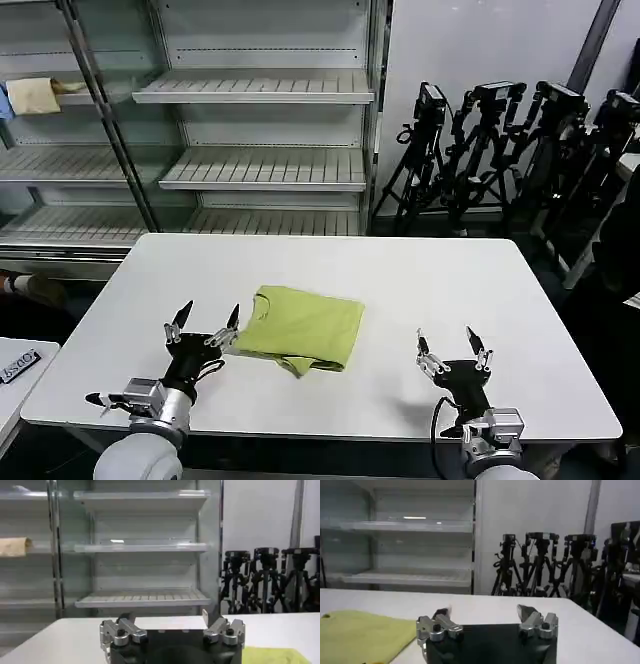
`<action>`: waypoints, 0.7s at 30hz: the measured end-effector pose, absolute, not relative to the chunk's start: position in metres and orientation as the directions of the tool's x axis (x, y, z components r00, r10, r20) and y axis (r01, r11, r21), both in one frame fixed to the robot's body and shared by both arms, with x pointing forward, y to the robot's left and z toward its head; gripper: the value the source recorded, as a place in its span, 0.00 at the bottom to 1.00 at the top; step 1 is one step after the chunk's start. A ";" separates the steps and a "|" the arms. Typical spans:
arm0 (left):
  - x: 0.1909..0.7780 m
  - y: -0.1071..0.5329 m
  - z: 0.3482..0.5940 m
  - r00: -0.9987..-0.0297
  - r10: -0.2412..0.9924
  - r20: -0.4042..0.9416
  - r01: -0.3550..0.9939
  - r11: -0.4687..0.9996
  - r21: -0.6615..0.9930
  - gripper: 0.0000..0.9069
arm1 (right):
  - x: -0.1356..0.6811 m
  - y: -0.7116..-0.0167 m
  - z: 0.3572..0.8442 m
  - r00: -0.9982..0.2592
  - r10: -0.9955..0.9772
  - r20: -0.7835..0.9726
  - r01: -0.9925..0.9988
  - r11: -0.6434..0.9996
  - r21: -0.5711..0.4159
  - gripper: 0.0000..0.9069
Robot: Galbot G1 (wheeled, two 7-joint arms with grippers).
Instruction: Fold and organize the clothes.
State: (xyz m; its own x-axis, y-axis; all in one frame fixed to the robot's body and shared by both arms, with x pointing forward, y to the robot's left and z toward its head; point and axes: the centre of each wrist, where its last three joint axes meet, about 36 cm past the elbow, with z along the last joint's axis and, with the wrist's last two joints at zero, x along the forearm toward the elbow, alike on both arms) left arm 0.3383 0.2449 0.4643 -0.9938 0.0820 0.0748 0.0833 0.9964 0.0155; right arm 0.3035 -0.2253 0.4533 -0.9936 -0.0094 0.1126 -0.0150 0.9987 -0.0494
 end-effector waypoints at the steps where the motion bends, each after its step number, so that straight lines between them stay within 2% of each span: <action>1: 0.337 0.245 0.464 -0.994 0.081 0.074 0.083 0.996 0.019 1.00 | 0.304 -0.225 0.453 -0.994 -0.008 0.110 -0.014 0.999 -0.052 1.00; 21: 0.328 0.266 0.458 -0.994 0.080 0.074 0.086 0.992 0.087 1.00 | 0.302 -0.226 0.451 -0.996 -0.011 0.085 -0.017 0.997 -0.070 1.00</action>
